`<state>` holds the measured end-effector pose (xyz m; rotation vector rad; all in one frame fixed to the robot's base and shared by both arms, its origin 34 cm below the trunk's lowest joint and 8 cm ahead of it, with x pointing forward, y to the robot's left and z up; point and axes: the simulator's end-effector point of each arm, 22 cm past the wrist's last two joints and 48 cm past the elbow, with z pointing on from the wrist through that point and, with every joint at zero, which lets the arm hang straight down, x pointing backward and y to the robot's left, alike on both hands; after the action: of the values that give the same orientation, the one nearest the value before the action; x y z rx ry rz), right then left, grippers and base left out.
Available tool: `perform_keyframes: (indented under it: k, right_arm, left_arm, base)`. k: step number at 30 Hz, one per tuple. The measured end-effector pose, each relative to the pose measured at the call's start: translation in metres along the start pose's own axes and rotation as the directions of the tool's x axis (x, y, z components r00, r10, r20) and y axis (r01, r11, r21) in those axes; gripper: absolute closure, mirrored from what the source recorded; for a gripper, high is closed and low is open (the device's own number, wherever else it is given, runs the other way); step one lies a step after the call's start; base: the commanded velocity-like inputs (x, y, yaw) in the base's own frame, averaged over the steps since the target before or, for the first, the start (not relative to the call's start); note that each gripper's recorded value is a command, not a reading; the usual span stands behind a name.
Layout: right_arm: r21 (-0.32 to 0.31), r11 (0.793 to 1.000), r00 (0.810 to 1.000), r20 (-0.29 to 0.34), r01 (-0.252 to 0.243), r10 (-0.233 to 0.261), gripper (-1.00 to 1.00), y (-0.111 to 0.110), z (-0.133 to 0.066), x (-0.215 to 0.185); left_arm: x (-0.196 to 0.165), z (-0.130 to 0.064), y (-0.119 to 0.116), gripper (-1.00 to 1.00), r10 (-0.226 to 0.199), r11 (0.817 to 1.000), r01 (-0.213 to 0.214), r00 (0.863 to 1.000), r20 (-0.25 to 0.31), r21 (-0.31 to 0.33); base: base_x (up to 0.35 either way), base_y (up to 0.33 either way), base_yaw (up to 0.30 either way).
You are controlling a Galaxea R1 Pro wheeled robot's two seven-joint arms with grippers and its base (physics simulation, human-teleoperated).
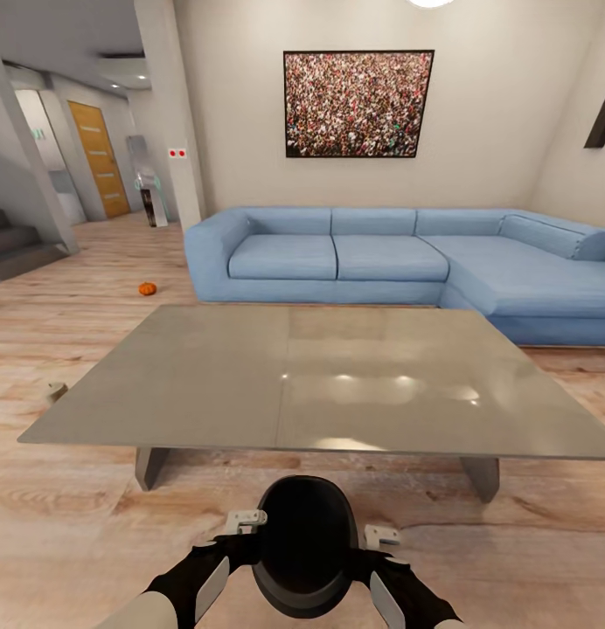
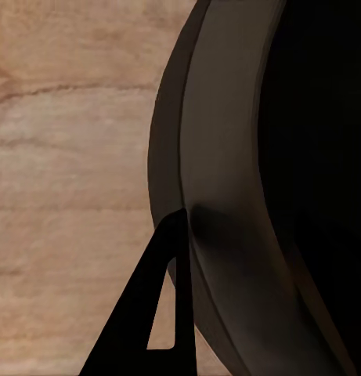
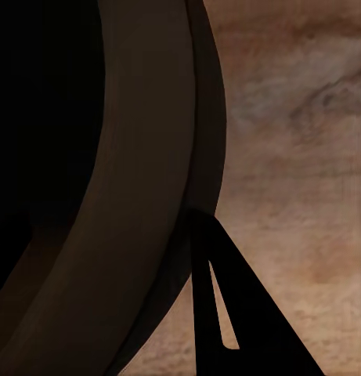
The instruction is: Place each of the two pumpkins and all three candles from the living room inside a cabinet in the living room (use any cabinet), then make sure every cabinet is closed, and position the cauldron so it is next to a table in the living room.
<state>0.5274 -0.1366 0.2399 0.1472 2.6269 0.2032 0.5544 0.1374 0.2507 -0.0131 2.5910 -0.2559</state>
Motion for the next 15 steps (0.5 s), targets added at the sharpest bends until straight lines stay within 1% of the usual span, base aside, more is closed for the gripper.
perform_keyframes:
  k: [15]
  right_arm:
    - [0.000, 1.000, 1.000, 0.000, -0.001, 0.001, 1.00, 0.0000, 0.0001, 0.0003]
  left_arm:
    - [0.0000, 0.0001, 0.0000, 1.00, 0.001, 1.000, -0.001, 1.000, 0.000, 0.000]
  base:
    - [0.051, 0.000, 0.000]
